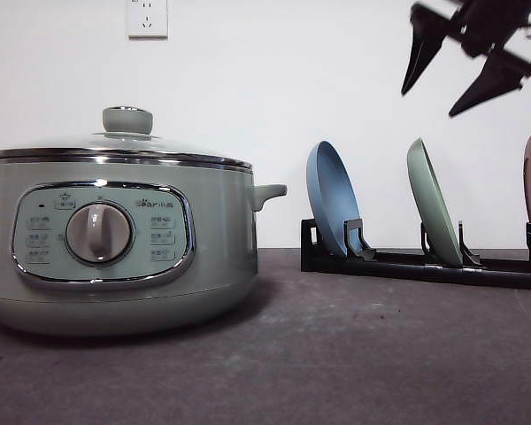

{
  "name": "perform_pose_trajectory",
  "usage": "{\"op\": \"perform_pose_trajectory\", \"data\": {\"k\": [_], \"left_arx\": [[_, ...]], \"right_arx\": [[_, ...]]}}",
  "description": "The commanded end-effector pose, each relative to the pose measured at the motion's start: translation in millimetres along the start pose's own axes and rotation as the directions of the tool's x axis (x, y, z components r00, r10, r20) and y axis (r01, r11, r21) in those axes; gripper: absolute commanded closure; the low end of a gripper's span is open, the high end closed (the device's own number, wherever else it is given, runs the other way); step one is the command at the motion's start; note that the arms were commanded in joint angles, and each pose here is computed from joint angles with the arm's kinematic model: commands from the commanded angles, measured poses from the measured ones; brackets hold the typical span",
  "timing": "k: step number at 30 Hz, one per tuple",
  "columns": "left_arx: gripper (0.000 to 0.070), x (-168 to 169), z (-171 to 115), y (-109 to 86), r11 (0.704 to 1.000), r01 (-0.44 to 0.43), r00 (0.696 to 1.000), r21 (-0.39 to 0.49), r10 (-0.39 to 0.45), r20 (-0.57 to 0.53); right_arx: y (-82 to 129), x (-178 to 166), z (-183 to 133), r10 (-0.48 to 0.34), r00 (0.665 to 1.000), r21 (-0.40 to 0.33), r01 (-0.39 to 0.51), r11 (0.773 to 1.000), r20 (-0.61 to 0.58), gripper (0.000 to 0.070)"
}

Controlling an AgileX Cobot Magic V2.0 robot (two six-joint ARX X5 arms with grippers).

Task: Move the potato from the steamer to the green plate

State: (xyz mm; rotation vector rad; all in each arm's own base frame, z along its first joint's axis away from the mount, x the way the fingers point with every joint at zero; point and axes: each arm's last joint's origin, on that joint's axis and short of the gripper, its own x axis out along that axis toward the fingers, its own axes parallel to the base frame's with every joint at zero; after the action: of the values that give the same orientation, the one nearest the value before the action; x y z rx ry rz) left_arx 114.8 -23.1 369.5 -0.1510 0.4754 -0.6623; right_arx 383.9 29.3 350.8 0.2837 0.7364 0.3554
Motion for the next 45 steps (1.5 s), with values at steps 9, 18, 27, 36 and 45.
{"op": "perform_pose_trajectory", "data": {"k": [9, 18, 27, 36, 45], "left_arx": [[0.0067, -3.0, 6.4, -2.5, 1.0, 0.004, 1.0, 0.026, -0.005, 0.023], [0.0067, -3.0, 6.4, -2.5, 1.0, 0.004, 1.0, 0.027, -0.005, 0.023], [0.0066, -3.0, 6.4, -2.5, 1.0, 0.004, 1.0, 0.027, -0.005, 0.023], [0.0067, -3.0, 6.4, -2.6, 1.0, 0.004, 1.0, 0.027, -0.005, 0.023], [0.0066, -3.0, 6.4, -2.5, 1.0, 0.004, 1.0, 0.027, -0.005, 0.023]], "right_arx": [[-20.1, 49.4, -4.1, -0.022, 0.999, 0.046, 0.025, 0.999, -0.047, 0.0197], [-22.2, 60.5, -5.4, -0.019, 0.999, 0.04, 0.021, 0.999, -0.044, 0.038], [-17.6, 66.0, -9.1, -0.004, 0.998, 0.038, 0.006, 0.999, -0.069, 0.0513], [-15.8, 66.9, -9.0, 0.0, 0.998, 0.034, 0.002, 0.999, -0.066, 0.0693], [-10.4, 60.6, -6.0, 0.048, 0.997, 0.027, -0.046, 0.999, -0.053, 0.0694]]}}
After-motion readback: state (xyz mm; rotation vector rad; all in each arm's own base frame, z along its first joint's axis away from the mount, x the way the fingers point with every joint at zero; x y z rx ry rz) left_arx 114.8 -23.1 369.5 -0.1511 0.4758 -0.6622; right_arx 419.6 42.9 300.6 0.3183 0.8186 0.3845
